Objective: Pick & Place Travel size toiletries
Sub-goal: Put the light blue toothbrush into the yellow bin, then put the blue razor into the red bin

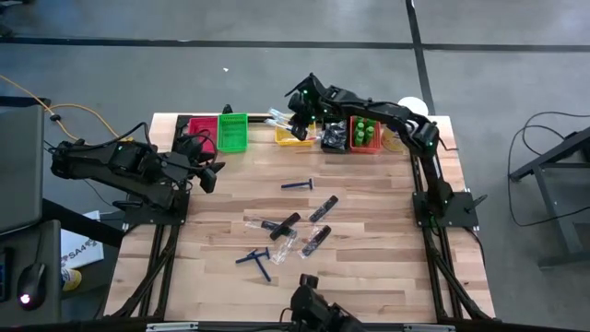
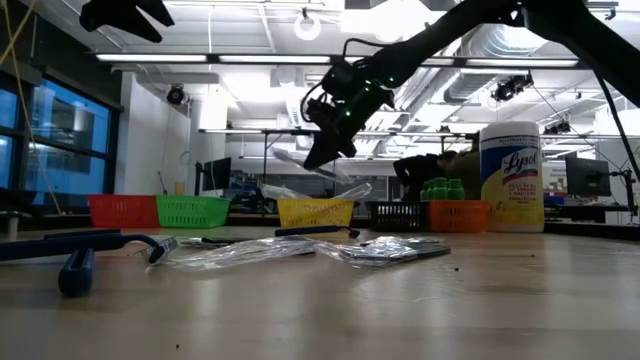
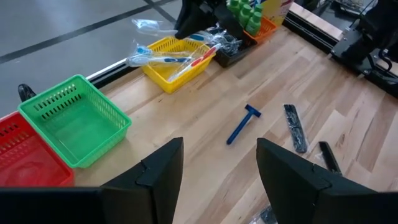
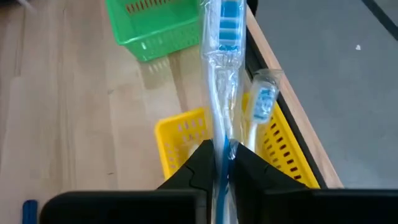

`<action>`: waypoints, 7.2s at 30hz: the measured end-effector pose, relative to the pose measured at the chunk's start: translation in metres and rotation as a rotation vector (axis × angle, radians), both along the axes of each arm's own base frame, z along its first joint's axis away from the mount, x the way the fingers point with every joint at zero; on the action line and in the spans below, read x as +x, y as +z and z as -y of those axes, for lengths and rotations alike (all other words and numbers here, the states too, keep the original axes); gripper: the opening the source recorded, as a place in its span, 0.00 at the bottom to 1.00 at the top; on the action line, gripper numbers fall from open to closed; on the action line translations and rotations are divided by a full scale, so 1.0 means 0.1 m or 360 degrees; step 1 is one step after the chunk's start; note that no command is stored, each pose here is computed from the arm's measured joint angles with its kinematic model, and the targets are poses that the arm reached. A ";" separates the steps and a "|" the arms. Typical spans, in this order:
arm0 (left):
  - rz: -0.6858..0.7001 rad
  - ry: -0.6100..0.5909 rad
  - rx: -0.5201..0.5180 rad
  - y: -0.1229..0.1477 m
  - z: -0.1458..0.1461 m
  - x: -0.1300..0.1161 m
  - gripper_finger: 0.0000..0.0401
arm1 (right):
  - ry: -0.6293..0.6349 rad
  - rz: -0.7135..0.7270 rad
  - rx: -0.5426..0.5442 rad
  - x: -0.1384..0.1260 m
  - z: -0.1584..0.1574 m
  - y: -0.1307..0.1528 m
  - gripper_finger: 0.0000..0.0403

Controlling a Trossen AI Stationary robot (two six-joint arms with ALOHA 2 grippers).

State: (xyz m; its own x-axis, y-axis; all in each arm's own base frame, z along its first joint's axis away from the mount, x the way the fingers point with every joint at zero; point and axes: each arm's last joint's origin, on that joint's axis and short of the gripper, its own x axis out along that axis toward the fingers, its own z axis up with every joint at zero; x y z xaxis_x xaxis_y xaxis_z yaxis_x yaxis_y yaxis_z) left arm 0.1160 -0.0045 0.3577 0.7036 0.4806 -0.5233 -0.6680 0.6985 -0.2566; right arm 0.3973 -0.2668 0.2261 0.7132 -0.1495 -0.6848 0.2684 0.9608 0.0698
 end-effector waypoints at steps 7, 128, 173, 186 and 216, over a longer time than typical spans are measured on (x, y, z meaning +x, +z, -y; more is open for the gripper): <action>0.0002 0.0002 -0.0004 0.00 0.00 0.00 0.49 | -0.0117 -0.0053 -0.0011 0.00 0.04 -0.09 0.11; -0.0038 -0.0043 -0.0031 -0.02 0.01 -0.01 0.49 | -0.0358 -0.0316 0.0766 -0.48 -0.31 0.37 0.10; -0.0141 -0.0119 -0.0078 -0.05 -0.05 -0.40 0.49 | 0.0416 -0.0770 0.0157 -0.09 -2.43 0.07 0.47; -0.0119 -0.0095 -0.0112 -0.05 -0.05 -0.40 0.49 | 0.0502 -0.0619 -0.0113 -0.01 -1.91 -0.24 0.47; -0.0068 -0.0045 -0.0174 -0.05 -0.05 -0.40 0.49 | 0.0654 -0.0779 -0.0052 0.02 -1.68 -0.98 0.31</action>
State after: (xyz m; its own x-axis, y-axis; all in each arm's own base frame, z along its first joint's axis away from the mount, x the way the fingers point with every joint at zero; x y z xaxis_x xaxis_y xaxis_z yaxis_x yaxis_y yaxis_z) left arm 0.0763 0.0007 0.3530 0.6919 0.3994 -0.6014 -0.6604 0.6868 -0.3037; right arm 0.3991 -0.0989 0.1279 0.3228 0.0437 -0.9455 -0.1292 0.9916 0.0018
